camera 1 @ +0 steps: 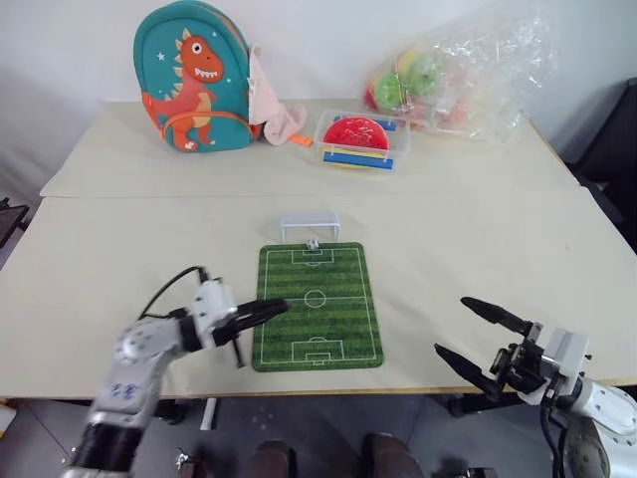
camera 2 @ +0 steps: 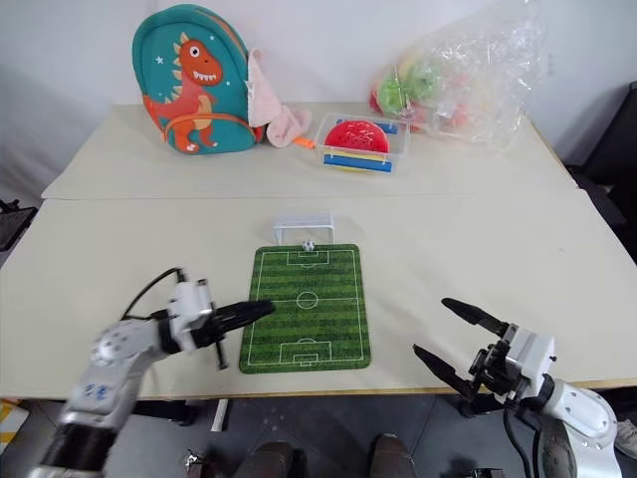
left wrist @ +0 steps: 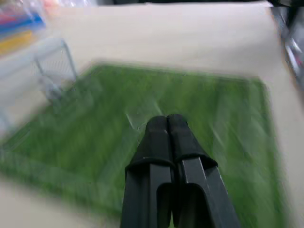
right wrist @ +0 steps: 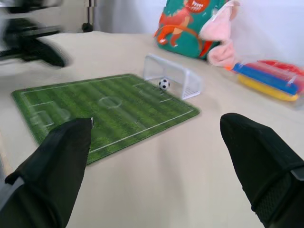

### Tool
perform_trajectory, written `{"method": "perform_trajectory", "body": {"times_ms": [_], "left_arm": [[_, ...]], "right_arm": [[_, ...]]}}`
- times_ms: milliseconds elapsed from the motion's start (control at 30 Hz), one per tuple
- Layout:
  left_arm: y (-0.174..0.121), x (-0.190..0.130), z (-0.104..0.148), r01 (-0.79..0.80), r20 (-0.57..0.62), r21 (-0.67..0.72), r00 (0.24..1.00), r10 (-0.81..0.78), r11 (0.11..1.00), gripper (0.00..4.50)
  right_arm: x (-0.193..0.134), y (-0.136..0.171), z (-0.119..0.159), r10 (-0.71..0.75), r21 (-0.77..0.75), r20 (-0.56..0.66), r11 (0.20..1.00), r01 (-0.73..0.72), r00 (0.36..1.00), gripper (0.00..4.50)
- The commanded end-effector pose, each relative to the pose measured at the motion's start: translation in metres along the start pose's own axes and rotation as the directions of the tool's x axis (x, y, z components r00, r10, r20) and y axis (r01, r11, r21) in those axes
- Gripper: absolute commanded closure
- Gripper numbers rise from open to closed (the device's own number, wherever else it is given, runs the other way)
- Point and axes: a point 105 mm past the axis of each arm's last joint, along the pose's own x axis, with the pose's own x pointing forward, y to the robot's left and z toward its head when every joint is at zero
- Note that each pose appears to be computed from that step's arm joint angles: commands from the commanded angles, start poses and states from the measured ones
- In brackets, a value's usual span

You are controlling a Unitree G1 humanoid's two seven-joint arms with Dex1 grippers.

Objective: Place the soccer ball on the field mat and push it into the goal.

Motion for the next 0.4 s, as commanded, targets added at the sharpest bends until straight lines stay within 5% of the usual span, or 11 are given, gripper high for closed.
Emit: {"method": "perform_trajectory", "body": {"times_ms": [33, 400], "left_arm": [[0.011, -0.039, 0.006, -0.127, 0.000, -0.030, 0.992, 0.127, 0.991, 4.47], [0.025, -0.093, -0.007, -0.399, -0.087, -0.053, 0.915, 0.394, 0.916, 4.47]], "right_arm": [[0.002, -0.010, 0.005, 0.002, -0.032, 0.009, 0.999, -0.002, 1.000, 0.00], [0.009, -0.017, 0.003, 0.101, -0.040, 0.002, 0.994, -0.101, 0.995, 0.00]]}}
